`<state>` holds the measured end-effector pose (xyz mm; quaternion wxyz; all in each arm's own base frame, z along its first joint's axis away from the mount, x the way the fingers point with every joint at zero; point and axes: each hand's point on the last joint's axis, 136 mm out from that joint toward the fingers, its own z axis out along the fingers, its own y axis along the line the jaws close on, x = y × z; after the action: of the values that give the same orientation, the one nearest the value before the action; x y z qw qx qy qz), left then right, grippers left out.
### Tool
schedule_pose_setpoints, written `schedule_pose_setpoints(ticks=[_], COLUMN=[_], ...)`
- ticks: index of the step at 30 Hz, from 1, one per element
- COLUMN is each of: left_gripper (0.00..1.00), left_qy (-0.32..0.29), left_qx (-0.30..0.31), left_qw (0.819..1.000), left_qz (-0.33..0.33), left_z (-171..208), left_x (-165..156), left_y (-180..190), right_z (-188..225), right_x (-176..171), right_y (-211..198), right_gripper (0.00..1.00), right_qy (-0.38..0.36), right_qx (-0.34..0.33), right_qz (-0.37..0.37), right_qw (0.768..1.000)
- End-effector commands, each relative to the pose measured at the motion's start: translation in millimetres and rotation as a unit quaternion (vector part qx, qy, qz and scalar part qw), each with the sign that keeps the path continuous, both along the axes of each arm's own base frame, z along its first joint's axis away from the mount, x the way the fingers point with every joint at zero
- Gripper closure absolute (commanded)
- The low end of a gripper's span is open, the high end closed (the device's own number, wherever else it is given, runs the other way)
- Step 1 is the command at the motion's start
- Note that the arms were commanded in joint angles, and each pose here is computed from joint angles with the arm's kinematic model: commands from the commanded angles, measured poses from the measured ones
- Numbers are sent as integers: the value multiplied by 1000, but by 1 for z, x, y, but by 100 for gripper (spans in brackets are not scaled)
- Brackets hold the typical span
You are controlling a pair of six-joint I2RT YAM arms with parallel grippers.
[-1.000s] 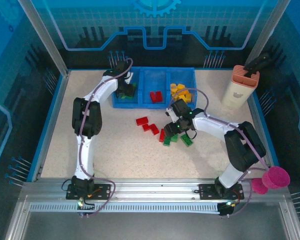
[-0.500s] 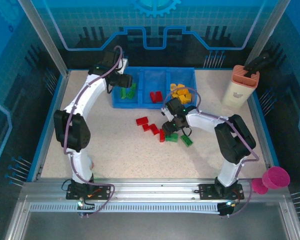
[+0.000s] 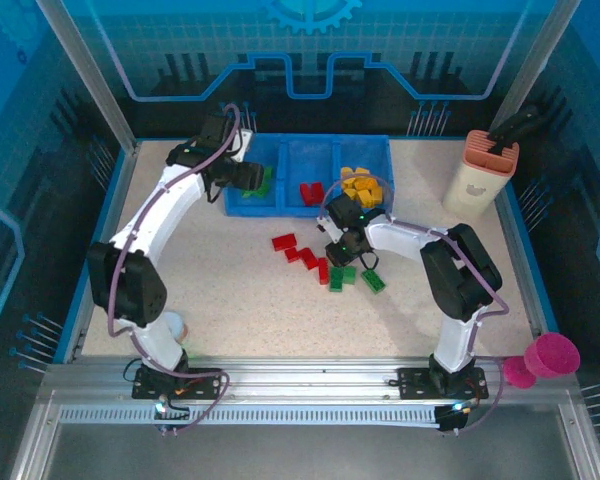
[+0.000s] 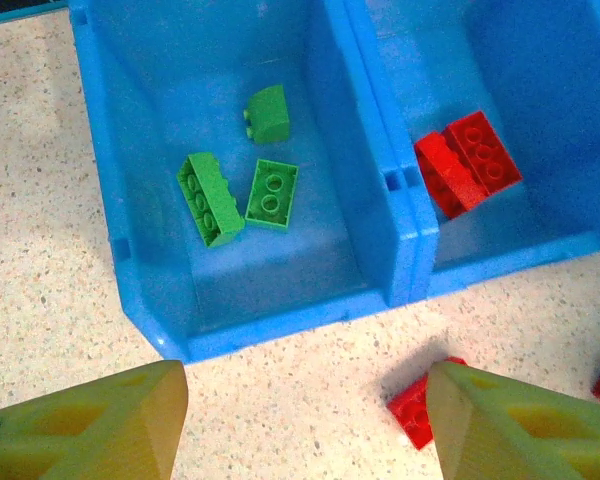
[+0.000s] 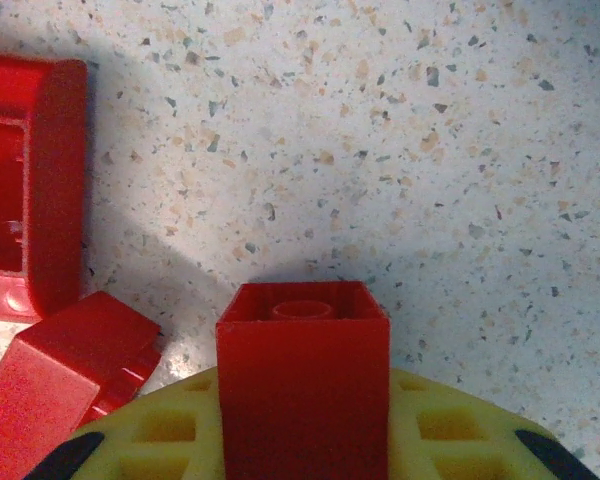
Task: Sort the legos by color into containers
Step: Pick up the lego from the center of the table, then place the lego in the container.
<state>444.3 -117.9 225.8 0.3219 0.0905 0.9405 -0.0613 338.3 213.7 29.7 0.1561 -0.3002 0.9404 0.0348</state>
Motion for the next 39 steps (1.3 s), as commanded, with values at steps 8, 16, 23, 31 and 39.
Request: schedule_pose_setpoints(ticks=[8, 16, 23, 31, 39], left_gripper=[34, 33, 33, 33, 32], left_qy=[59, 105, 139, 160, 173], left_qx=[-9, -35, -91, -98, -73], left_qw=[998, 994, 986, 982, 973], left_qz=[-10, 1, 0, -32, -131], left_z=[-29, -56, -74, -94, -92], left_x=[-85, -139, -172, -195, -206], left_y=[-9, -25, -72, -131, -213], right_z=[98, 141, 110, 82, 74], right_x=[21, 95, 160, 197, 196], right_y=[25, 65, 79, 70, 81], right_gripper=[77, 77, 76, 75, 64], right_qy=[-72, -142, -144, -135, -116], right_qx=[48, 71, 51, 40, 72], right_qz=[47, 65, 59, 49, 63], right_qw=[995, 985, 987, 989, 989])
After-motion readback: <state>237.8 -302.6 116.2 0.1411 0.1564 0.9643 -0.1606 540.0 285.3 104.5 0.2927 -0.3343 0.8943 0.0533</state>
